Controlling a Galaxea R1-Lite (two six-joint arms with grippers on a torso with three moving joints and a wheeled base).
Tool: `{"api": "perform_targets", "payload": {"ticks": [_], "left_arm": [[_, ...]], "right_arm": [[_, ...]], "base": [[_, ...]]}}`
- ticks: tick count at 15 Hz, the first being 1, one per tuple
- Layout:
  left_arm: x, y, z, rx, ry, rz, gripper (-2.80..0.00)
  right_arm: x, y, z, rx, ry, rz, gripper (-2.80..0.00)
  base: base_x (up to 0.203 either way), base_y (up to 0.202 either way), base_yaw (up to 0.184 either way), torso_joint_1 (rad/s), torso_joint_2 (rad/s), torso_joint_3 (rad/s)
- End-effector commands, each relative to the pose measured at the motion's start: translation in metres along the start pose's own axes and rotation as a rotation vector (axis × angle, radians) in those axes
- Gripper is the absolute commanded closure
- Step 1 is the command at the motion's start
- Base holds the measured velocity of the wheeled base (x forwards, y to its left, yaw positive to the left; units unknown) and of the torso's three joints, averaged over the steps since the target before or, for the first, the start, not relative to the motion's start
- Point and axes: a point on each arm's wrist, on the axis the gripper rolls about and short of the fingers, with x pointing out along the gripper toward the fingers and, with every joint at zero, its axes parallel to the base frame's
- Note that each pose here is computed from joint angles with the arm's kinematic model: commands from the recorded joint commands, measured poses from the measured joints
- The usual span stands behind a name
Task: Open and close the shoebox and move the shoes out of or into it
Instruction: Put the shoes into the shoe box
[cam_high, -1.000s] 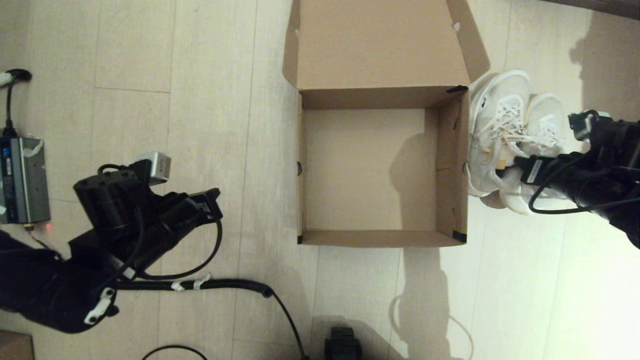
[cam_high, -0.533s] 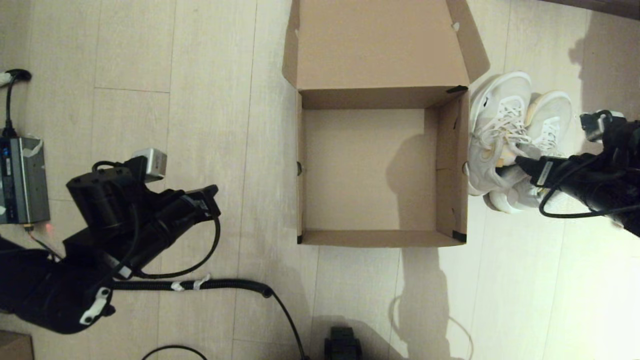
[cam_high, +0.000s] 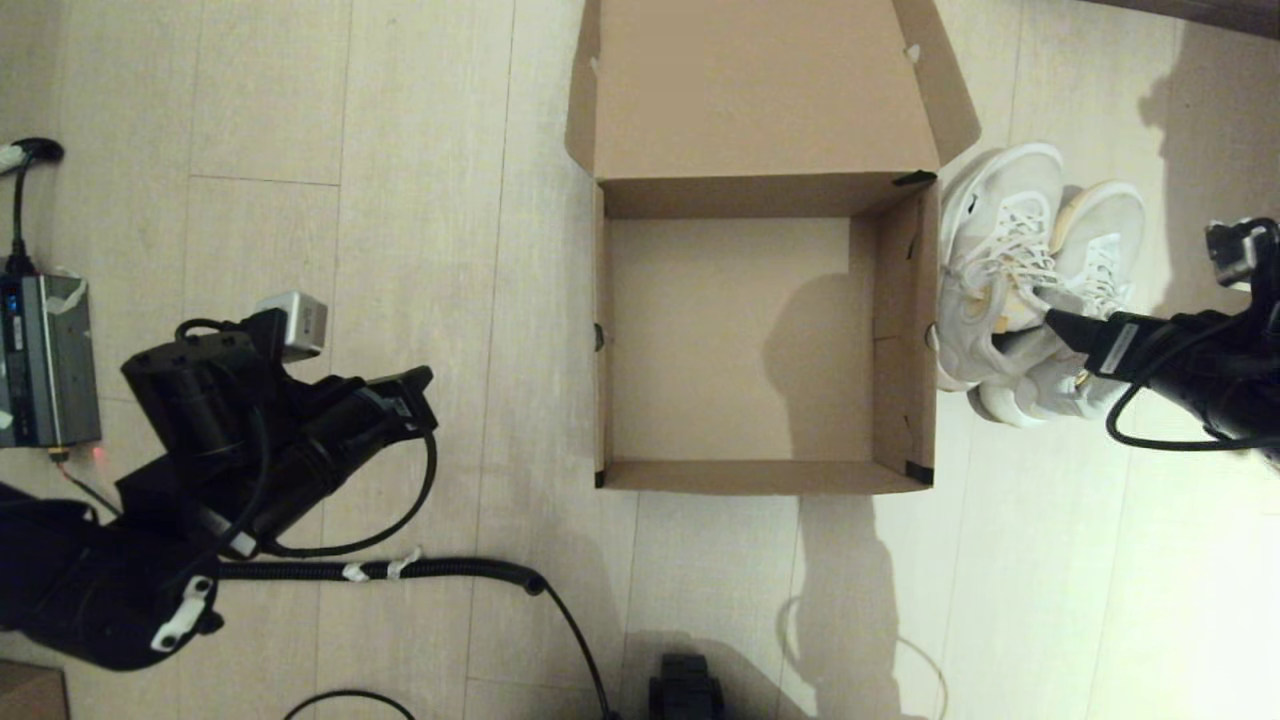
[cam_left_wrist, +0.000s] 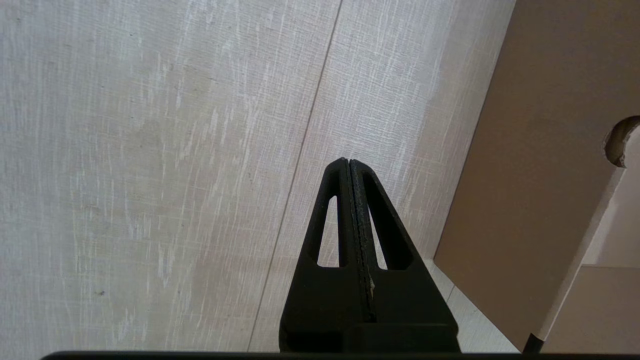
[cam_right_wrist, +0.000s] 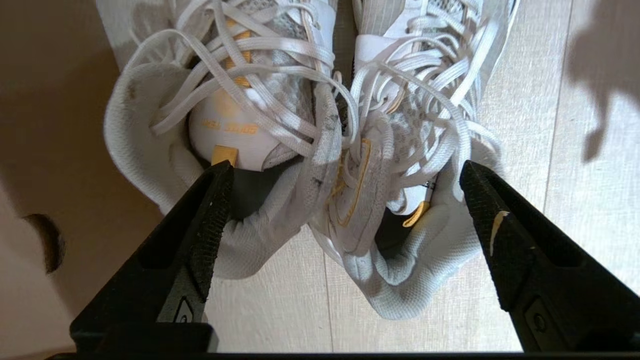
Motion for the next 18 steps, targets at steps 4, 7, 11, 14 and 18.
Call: {"api": "perform_targets", "payload": {"ticks": [4,7,11,14,18], "left_arm": [[0.000,0.008,-0.003,-0.007,0.009,0.025,0.00],[0.000,0.008,-0.006,-0.007,0.017,0.024,0.00],[0.000,0.009,-0.004,-0.007,0.014,0.023,0.00],[-0.001,0.009,-0.004,-0.007,0.012,0.025,0.00],[-0.003,0.008,-0.001,-0.005,0.002,0.025,0.00]], "right_arm": [[0.031,-0.003,-0.025,0.007,0.014,-0.008,-2.80],[0.042,-0.004,-0.030,0.008,0.007,-0.012,-2.80],[0.055,-0.004,-0.038,0.055,0.012,-0.013,0.00],[0.065,-0.004,-0.045,0.076,0.009,-0.012,0.00],[0.043,0.000,-0.011,0.077,-0.025,-0.005,0.00]], "base": [[0.000,0.000,0.000,0.000,0.00,0.000],[0.000,0.000,0.000,0.000,0.00,0.000],[0.000,0.000,0.000,0.000,0.00,0.000],[0.000,0.000,0.000,0.000,0.00,0.000],[0.000,0.000,0.000,0.000,0.00,0.000]]}}
